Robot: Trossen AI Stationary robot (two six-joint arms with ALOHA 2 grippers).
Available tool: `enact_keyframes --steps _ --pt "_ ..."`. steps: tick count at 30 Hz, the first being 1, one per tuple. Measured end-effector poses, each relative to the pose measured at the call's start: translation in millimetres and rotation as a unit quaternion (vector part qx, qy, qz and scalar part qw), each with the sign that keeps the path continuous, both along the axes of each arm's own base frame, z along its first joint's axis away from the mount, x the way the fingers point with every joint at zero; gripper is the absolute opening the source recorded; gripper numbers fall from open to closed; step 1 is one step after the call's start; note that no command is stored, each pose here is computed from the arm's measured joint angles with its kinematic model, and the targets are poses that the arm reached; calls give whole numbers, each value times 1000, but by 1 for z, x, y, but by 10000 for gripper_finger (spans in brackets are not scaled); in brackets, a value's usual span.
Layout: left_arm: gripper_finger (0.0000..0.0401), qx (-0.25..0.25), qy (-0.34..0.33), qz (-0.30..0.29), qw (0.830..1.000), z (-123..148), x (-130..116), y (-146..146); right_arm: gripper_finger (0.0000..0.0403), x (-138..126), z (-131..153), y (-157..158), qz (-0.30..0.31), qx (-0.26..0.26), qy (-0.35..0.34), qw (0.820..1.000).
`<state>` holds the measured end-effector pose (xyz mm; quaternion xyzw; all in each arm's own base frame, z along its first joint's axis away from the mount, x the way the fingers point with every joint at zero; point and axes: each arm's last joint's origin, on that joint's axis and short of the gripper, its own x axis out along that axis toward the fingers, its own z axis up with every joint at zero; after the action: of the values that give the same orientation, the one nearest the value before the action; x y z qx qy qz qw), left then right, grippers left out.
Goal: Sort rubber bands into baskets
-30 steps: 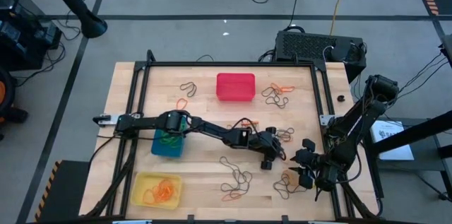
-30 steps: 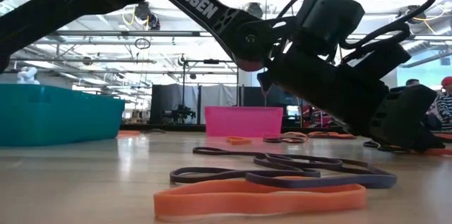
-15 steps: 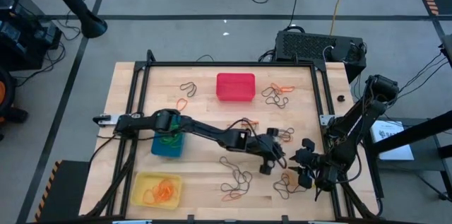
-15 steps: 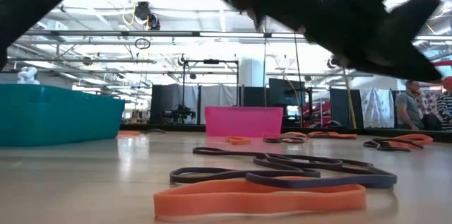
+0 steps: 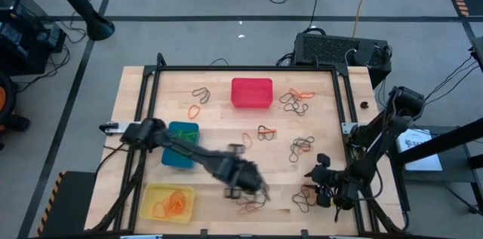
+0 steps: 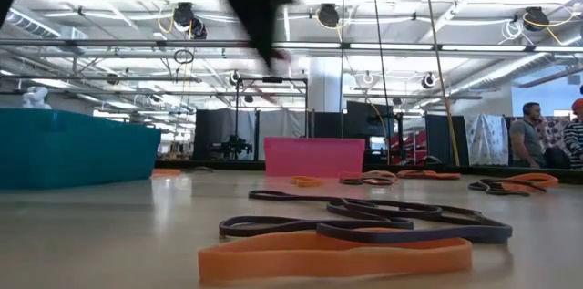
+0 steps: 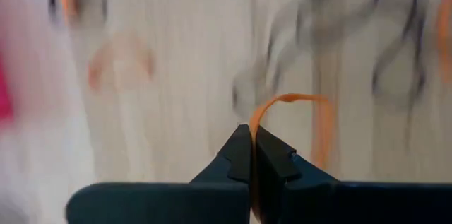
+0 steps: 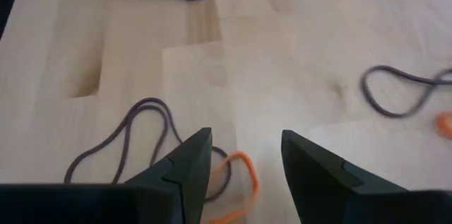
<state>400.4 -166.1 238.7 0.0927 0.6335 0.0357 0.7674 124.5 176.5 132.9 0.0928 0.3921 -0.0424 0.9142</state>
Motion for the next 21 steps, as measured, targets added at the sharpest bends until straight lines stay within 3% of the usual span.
enact_keyframes --steps 5,8,10,13,21 --pt "2 43 85 81 992 10 -52 -34 165 6 -1 3 29 -18 -11 999" --pt "2 17 104 69 992 9 -74 -64 165 13 2 2 34 -28 -35 998" --pt "2 3 110 53 992 8 -87 -83 165 18 4 2 40 -37 -52 997" --pt "2 11 111 77 991 6 -107 -103 165 26 8 2 52 -42 -73 995" --pt "2 50 107 114 986 -12 -152 -131 165 44 18 1 69 -46 -125 989"
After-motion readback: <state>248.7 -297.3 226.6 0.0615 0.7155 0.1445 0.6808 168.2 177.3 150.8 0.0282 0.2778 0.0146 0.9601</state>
